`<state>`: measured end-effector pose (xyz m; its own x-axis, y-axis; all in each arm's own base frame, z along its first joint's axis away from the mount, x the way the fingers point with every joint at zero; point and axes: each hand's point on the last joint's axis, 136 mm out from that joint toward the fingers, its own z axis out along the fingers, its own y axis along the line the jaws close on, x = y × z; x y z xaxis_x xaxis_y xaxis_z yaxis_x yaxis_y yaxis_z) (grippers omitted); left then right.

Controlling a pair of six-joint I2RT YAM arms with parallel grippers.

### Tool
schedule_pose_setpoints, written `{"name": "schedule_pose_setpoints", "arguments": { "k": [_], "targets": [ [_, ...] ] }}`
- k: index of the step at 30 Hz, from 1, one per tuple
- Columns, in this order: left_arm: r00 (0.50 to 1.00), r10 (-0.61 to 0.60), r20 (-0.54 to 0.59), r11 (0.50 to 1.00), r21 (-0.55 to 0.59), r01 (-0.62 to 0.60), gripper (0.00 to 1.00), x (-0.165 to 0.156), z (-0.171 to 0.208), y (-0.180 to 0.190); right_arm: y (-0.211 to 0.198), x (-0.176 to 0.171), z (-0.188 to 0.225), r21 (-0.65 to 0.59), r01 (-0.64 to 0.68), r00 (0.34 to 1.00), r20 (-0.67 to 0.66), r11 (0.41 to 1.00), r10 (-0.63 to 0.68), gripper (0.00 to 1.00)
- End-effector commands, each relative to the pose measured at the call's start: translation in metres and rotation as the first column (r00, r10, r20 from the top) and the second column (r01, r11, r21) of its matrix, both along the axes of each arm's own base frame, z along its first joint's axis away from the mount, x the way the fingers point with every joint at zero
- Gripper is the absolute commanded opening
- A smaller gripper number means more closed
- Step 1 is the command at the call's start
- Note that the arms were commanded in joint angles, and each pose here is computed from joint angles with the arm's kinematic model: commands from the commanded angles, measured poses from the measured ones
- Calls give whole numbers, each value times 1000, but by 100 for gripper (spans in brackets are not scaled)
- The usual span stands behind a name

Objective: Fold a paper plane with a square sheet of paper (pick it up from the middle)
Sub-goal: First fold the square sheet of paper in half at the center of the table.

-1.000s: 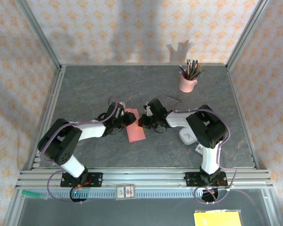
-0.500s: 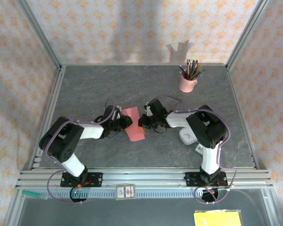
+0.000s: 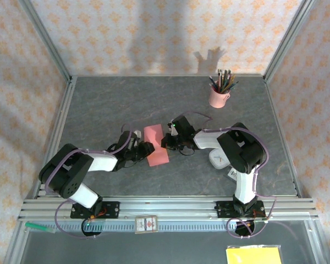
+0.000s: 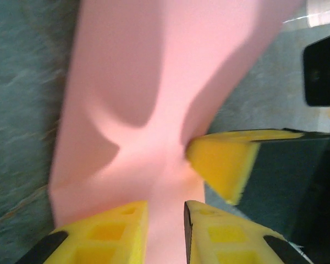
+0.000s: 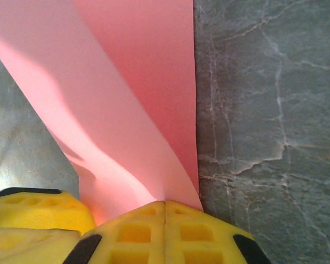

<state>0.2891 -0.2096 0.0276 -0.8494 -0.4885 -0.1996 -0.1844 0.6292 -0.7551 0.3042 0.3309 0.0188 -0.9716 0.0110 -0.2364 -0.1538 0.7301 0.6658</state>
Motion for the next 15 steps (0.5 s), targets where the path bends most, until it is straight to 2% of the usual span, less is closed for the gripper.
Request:
{"name": "schedule_pose_setpoints", "arguments": {
  "k": [1,10,15],
  "targets": [
    [1000,9,1,1000,7,-9,27,0,-7,2,-47,-26,-69,-259,48,990,-114,965,-80,0],
    [997,-23,74,995,-99,30,30,-6,30,-12,-49,-26,-69,-260,53,990,-113,964,-85,0],
    [998,-40,53,992,-120,46,30,-18,27,-18,-49,-27,-70,-263,53,990,-116,963,-86,0]
  ]
}}
